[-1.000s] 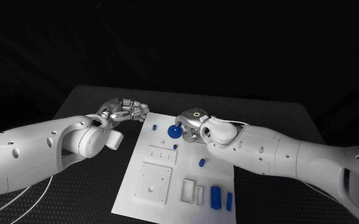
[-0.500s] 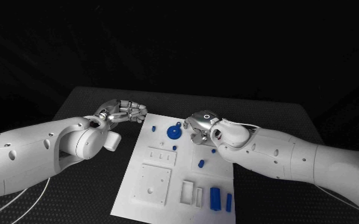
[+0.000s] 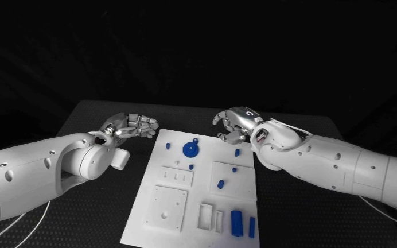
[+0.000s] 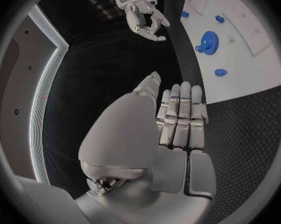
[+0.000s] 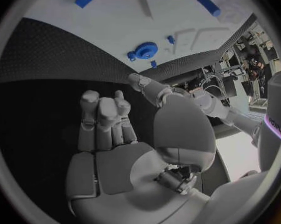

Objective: Assemble the parts on the task board

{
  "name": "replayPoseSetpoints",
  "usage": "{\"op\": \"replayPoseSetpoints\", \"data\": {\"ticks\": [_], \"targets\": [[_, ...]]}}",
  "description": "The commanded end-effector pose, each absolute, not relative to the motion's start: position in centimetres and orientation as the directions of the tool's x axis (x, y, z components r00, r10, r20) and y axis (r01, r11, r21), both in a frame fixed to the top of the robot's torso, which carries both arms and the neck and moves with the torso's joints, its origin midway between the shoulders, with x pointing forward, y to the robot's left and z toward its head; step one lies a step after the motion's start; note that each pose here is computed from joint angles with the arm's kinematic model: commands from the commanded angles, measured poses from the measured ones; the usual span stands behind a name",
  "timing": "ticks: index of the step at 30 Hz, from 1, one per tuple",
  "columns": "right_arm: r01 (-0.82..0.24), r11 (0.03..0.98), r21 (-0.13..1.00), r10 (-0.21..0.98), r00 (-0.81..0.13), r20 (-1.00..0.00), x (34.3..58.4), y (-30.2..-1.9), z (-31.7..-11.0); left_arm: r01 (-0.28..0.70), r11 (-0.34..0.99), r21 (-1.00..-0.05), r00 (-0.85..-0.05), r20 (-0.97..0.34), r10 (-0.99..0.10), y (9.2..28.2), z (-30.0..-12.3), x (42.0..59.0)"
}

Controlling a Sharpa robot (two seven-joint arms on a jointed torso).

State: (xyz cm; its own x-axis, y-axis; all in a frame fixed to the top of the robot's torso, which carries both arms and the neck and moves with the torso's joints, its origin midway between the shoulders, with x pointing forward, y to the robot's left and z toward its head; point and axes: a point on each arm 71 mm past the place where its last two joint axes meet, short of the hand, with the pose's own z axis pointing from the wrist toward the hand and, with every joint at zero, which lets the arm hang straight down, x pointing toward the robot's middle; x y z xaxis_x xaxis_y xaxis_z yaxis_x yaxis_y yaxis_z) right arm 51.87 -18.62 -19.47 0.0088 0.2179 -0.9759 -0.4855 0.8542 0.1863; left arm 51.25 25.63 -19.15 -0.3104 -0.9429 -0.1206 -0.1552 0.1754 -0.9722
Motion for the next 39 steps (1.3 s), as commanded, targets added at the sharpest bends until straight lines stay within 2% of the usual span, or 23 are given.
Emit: {"op": "replayPoseSetpoints", "data": {"ticks": [1, 8, 17, 31, 39], "targets": [[-0.480, 0.821, 0.310, 0.302, -0.097, -0.948, 51.6, -20.2, -19.5, -0.134, 0.171, -0.976, -0.320, -0.121, -0.940, 25.5, -19.0, 51.4], [-0.451, 0.816, 0.361, 0.323, -0.163, -0.932, 51.6, -23.3, -20.0, -0.128, 0.170, -0.977, -0.327, -0.120, -0.937, 25.5, -19.0, 51.6], [-0.387, 0.839, 0.382, 0.331, -0.193, -0.924, 51.1, -25.2, -22.7, -0.131, 0.169, -0.977, -0.328, -0.119, -0.937, 25.7, -19.4, 51.6], [-0.326, 0.841, 0.432, 0.380, -0.212, -0.900, 51.0, -25.2, -25.9, -0.132, 0.168, -0.977, -0.333, -0.116, -0.936, 25.6, -19.6, 51.5], [-0.311, 0.844, 0.436, 0.386, -0.213, -0.898, 51.2, -25.1, -26.7, -0.133, 0.168, -0.977, -0.332, -0.116, -0.936, 25.7, -19.6, 51.6]]}}
